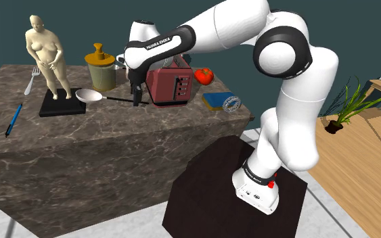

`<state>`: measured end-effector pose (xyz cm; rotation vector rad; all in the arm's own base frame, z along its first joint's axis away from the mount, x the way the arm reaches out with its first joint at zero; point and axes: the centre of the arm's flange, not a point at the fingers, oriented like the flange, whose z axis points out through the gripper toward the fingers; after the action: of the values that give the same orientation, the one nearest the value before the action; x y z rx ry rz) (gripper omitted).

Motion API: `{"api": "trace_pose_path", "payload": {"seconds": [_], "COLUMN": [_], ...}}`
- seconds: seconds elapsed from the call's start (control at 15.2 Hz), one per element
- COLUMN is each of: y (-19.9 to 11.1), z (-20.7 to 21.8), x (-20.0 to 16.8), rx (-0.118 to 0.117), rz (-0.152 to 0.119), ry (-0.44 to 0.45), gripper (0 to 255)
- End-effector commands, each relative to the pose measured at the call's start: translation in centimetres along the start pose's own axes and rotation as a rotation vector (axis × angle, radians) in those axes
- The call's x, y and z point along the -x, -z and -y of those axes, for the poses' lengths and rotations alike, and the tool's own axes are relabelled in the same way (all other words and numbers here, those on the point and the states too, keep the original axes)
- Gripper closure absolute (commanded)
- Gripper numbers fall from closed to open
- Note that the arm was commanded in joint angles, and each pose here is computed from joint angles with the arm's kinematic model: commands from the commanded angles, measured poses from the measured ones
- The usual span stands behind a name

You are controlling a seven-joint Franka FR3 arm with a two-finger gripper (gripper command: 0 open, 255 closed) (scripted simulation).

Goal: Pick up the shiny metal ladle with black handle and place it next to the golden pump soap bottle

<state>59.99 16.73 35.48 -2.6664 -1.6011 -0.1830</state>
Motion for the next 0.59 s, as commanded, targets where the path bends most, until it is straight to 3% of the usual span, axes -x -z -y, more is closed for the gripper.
{"api": "trace_pose_path", "payload": {"seconds": [0.0, 0.53], "y": [2.3, 3.4], "z": [0.0, 0.0], "x": [-0.1, -0.1], "rx": [0.0, 0.0], "rz": [0.0, 0.0], "ry": [0.0, 0.0], "gripper": [0, 0]}}
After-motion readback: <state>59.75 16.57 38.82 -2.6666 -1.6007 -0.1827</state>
